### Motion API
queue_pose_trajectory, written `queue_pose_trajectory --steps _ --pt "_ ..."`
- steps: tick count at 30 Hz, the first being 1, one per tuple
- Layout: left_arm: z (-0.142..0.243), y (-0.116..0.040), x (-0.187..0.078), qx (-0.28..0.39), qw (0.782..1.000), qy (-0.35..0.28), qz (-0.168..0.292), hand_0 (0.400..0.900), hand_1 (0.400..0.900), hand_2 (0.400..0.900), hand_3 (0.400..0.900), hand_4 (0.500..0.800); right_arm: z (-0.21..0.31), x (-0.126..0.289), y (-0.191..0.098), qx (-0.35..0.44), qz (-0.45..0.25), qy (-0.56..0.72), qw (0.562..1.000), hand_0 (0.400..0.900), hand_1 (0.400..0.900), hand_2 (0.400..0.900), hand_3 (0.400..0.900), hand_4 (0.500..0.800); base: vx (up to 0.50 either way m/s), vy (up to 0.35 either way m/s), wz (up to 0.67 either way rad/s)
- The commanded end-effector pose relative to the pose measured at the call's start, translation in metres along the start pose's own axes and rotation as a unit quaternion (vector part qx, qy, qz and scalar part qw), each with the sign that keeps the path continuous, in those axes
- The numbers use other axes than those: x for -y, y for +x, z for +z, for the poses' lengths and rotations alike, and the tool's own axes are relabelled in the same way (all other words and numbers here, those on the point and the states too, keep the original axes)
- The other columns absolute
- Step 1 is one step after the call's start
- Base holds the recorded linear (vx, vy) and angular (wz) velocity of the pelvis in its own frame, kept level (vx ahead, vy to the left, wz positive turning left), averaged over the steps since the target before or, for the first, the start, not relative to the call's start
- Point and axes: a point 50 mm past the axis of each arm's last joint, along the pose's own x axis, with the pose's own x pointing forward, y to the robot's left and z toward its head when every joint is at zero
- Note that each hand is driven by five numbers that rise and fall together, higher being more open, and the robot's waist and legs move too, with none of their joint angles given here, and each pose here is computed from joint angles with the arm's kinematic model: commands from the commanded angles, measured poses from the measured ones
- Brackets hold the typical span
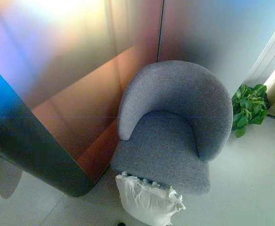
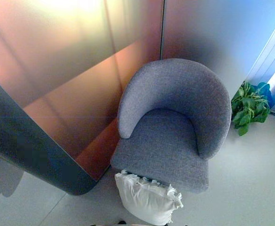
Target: Pick up the pillow and put it on the sofa.
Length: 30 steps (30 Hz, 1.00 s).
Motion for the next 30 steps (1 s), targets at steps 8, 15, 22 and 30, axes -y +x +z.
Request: queue_pose_trajectory --steps 8,15,22,30 --pt "0.019 0.001 -0.003 0.019 1.0 0.016 0.014 0.9 0.9 0.9 0.9 0.8 0.018 -0.002 -0.001 0.014 -0.002 0.013 1.0 0.9 0.9 0.9 0.9 0.8 0.0 0.0 0.0" --pt "0.021 0.0 -0.004 0.013 0.999 0.031 0.008 0.9 0.9 0.9 0.9 0.8 0.026 0.0 -0.002 0.023 -0.015 0.049 0.998 0.9 0.9 0.9 0.9 0.8 -0.004 -0.009 0.0" --pt "0.033 0.0 -0.006 0.03 0.998 0.049 0.006 0.9 0.9 0.9 0.9 0.8 0.062 -0.002 -0.007 0.075 -0.009 0.047 0.996 0.9 0.9 0.9 0.9 0.8 -0.076 -0.01 0.05" --pt "0.06 -0.002 -0.002 0.081 0.993 0.08 -0.023 0.9 0.9 0.9 0.9 0.8 0.124 -0.008 -0.023 0.177 -0.002 0.048 0.983 0.9 0.9 0.9 0.9 0.8 -0.136 0.013 0.05"
